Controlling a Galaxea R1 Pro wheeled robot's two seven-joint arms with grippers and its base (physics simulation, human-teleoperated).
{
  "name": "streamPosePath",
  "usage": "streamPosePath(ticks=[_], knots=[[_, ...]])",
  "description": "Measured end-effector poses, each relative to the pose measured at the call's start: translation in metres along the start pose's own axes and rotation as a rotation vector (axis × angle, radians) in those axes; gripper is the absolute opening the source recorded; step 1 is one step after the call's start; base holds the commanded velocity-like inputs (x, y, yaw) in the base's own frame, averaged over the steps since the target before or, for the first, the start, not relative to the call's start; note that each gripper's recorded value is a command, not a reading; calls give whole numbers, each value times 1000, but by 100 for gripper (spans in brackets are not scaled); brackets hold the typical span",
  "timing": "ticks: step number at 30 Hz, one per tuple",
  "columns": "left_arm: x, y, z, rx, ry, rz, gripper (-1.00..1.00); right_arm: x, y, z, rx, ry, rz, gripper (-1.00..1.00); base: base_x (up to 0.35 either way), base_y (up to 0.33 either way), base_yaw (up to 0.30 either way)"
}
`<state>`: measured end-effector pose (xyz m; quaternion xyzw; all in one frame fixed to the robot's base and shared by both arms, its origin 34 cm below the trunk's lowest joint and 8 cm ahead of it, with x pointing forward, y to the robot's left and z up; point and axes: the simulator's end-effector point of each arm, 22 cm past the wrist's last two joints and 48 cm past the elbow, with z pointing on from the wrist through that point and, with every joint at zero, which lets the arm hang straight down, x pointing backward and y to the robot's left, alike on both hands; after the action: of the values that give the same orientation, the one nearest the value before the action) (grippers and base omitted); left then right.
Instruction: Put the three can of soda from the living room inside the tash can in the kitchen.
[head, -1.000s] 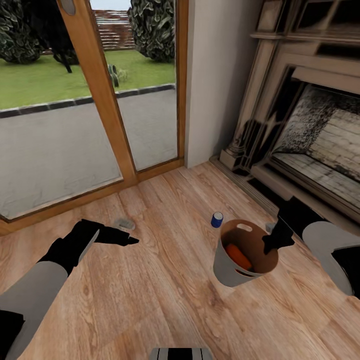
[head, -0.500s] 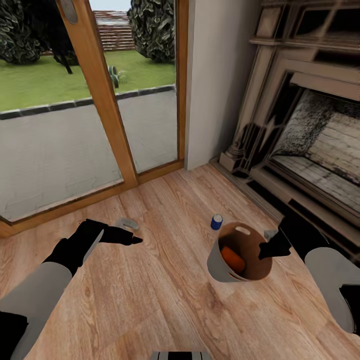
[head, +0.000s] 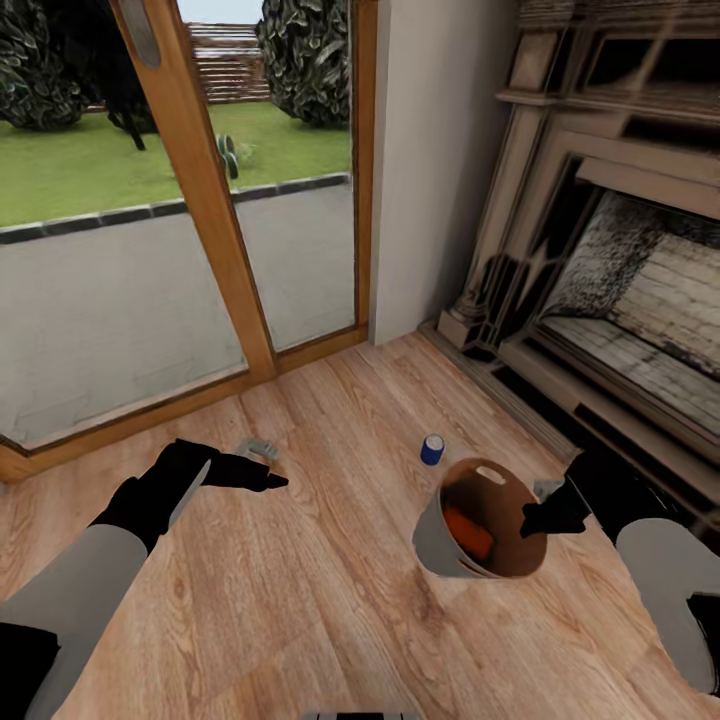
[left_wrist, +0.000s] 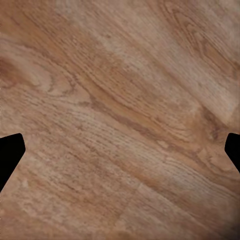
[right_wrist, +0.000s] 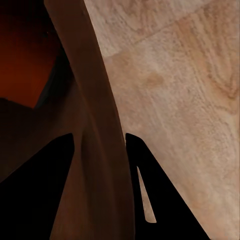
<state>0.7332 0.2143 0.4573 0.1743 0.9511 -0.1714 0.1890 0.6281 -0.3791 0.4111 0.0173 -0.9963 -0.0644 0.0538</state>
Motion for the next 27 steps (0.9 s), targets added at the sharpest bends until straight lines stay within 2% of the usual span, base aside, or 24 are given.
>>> streamPosePath(ticks=[1,2,3,4,6,7,10,11,15,19,24,27], knots=[[-1,0,-2,-1,1,-1,100,0,-7,-5,-20,-16,31,-100,0,0,0],[-2,-7,0,10,4,-2,100,-1,-25,-15,-20,-42,68,-100,0,0,0],[-4,-8,-2,11,3,-2,100,-3,-44,-24,45,-53,34,-100,0,0,0],[-5,-9,-3,11,4,-2,100,4,-55,-23,92,-27,5,-100,0,0,0],[-7,-11,-6,12,4,-2,100,14,-63,-24,122,10,-3,-100,0,0,0],[-9,-11,-8,12,4,-2,100,11,-62,-28,116,-3,-1,-100,0,0,0],[-13,-13,-13,13,3,-1,100,3,-39,-35,11,-37,62,-100,0,0,0],[-14,-13,-14,13,2,-1,100,2,-38,-37,5,-40,65,-100,0,0,0],[-14,-13,-15,13,3,-2,100,6,-54,-37,77,-22,22,-100,0,0,0],[-15,-14,-15,14,2,-3,100,5,-50,-38,48,-30,51,-100,0,0,0],[-15,-14,-15,15,2,-3,100,7,-56,-39,70,-25,41,-100,0,0,0],[-15,-14,-15,15,2,-3,100,6,-54,-39,56,-29,52,-100,0,20,-26]])
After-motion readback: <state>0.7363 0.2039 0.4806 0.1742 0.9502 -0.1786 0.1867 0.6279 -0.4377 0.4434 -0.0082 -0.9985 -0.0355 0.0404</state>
